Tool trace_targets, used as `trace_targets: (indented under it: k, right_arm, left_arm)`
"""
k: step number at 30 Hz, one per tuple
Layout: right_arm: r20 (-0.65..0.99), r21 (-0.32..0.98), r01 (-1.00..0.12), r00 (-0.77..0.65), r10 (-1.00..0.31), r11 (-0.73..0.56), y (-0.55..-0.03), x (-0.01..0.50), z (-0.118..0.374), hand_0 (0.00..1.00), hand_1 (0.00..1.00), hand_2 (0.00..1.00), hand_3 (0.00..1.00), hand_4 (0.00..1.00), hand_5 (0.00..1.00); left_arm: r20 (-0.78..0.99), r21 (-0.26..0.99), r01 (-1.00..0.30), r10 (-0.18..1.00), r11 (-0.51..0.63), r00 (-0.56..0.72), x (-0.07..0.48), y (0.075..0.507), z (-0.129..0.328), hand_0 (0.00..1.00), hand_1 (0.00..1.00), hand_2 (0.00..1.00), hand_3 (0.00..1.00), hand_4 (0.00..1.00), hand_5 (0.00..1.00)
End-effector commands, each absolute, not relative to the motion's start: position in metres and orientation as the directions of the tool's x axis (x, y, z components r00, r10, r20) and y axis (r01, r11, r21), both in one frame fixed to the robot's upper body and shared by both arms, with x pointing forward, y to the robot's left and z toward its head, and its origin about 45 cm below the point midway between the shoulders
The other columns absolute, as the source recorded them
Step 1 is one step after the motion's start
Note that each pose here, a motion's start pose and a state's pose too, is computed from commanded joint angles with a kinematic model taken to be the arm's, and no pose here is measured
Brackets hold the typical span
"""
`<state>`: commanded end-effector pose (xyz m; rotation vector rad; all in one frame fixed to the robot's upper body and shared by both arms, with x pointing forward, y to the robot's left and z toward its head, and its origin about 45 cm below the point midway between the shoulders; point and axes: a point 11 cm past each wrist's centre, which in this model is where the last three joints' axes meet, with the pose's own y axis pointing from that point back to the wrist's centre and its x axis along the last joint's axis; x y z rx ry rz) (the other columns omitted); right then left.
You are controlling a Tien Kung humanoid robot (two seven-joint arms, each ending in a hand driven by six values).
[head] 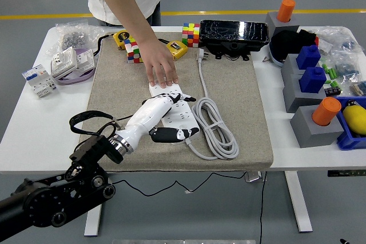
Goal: Put the plug near the board,insert it into the board,press the button,pull the plug out
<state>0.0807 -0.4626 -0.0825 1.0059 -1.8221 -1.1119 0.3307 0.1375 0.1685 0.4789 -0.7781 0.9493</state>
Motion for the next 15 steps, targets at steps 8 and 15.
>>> trace_targets:
  k: [8,15]
  right_arm:
    - [0.204,0.924,-0.225,-0.397,-0.895,0.310,-0.463,0.078,-0.083,0.542,0.644,0.663,0.561,0.900,0.422]
    - [0.203,0.924,-0.226,-0.394,-0.896,0.309,-0.463,0.078,-0.083,0.542,0.644,0.662,0.560,0.898,0.422]
  left_arm:
    - [0.747,0.093,-0.832,0.514,0.547,0.422,0.318,0.131,0.176,0.245,0.231,0.323,0.707,0.821,0.379]
    - [0.760,0.254,-0.810,0.409,0.529,0.505,0.315,0.127,0.163,0.126,0.056,0.135,0.800,0.787,0.231]
